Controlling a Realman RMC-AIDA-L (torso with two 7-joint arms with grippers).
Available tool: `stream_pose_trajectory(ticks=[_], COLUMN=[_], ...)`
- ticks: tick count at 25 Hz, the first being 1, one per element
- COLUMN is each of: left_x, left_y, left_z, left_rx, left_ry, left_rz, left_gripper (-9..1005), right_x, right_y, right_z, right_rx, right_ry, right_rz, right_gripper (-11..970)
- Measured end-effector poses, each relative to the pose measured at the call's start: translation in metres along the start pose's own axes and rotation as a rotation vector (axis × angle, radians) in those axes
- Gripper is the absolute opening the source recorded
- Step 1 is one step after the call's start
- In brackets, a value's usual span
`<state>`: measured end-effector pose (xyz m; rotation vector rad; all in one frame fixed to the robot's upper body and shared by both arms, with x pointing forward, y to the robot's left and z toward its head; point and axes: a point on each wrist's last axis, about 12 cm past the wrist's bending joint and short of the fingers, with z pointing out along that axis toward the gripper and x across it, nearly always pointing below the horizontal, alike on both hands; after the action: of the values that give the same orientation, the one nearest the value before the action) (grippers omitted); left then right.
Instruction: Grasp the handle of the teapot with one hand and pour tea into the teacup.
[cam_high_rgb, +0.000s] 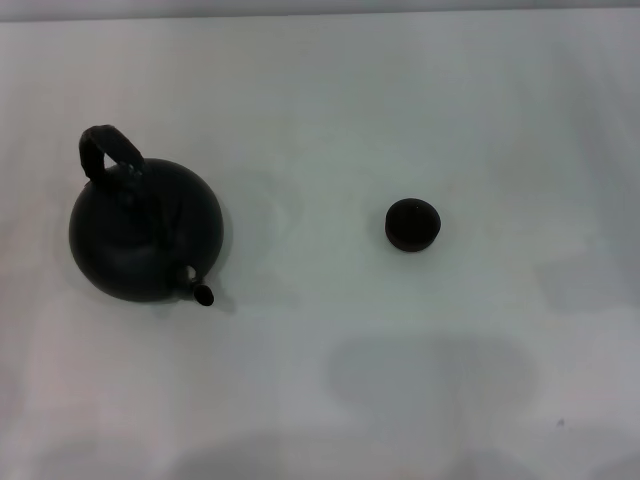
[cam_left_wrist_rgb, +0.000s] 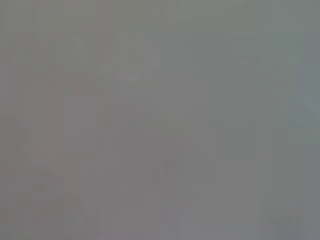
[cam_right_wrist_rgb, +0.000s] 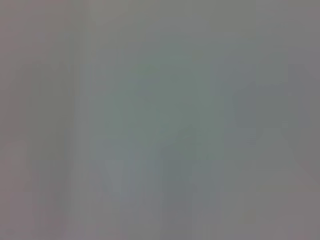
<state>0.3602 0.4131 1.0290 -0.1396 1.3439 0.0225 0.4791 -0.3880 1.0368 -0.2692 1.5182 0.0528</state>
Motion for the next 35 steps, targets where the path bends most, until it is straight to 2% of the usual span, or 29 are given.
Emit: stream_pose_trajectory(ticks=[7, 15, 35], left_x=[0.002, 0.002, 0.005], left_y=[-0.007, -0.011, -0.017], left_z=[-0.001, -0.001, -0.01], left_rx=[0.052, 0.079, 0.075], left_ry=[0.011, 0.006, 0.008], left_rz=[0.046, 0.047, 0.066], left_gripper=[535, 535, 535], right_x=[0.001, 0.001, 0.001], right_y=[0.003, 0.004, 0.004], right_z=[-0.004, -0.006, -0.011], right_rx=[-0.01, -0.012, -0.012], right_ry=[-0.012, -0.016, -0.026], right_rz=[-0.016, -0.014, -0.033], right_gripper=[825, 825, 825])
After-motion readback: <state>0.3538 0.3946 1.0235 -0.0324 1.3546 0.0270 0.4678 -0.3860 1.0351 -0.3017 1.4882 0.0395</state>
